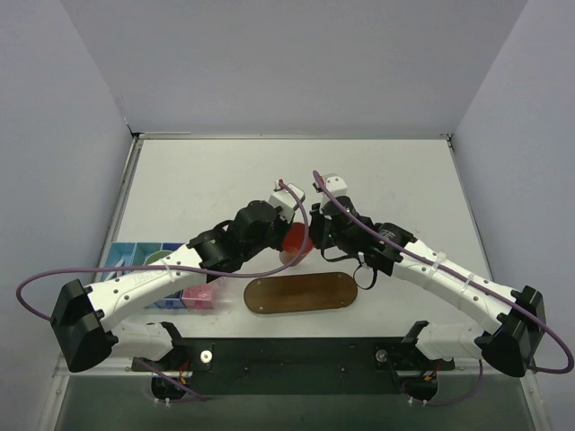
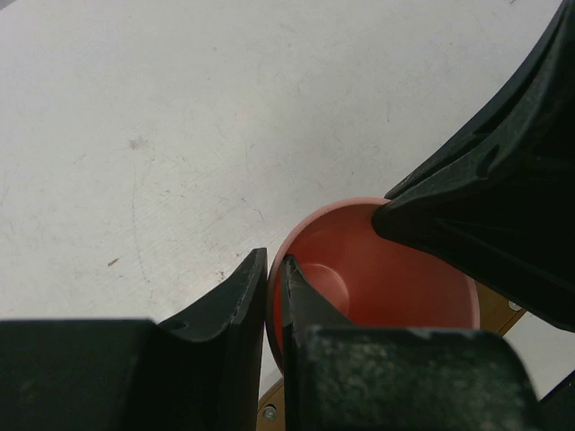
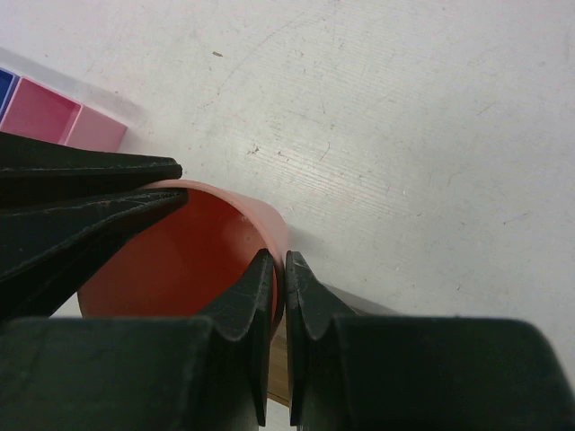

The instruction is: Prepare toiletry sets of a toothbrush and toothpaste on the tray

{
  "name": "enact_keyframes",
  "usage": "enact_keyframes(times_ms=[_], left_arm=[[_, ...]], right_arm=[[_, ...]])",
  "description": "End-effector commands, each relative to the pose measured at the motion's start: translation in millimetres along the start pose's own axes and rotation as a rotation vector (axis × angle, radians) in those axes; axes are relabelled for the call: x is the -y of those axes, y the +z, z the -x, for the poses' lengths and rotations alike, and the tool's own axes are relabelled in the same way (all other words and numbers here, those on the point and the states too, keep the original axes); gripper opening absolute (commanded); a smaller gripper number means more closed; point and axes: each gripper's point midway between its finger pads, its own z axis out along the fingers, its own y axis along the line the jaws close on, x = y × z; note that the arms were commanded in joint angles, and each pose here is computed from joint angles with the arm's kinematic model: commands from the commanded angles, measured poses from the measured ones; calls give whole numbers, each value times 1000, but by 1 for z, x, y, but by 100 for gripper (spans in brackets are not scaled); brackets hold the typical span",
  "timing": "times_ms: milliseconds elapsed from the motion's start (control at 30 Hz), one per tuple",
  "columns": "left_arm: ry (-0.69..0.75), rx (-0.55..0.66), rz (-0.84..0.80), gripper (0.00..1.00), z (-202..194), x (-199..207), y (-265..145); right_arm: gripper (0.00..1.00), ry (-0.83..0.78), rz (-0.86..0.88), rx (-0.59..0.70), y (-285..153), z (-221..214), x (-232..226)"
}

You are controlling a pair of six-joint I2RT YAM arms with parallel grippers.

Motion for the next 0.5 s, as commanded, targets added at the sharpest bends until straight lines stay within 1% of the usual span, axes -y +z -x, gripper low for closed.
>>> enact_keyframes(times_ms=[0,33,67,100,200,233,333,367,433,467], left_arm=[[-44,125,-22,0,36,3,-14],[-44,130,-29,0,37,4,-14],[-44,134,-40,2,37,6,-15],[-46,141,-53,19,39,7,-16],[-45,166,-71,49,43,9,-21],[-34,177,-83,62,44,11,-22],[-6,237,-116,76,55,13,-31],[5,241,-122,78,52,13,-31],[25,309,-133,81,66,12,-43],[32,321,-126,84,66,8,-45]], right_arm=[[0,2,-46,25,0,2,11],[0,1,-47,38,-4,5,12],[0,-3,-51,48,-5,7,13],[0,-6,-67,59,-7,9,17],[0,-27,-82,90,-16,15,24],[0,-38,-95,103,-21,18,29],[0,-51,-139,119,-34,22,44],[0,-59,-151,125,-38,25,48],[0,-67,-166,123,-51,26,56],[0,-71,-180,124,-56,27,62]])
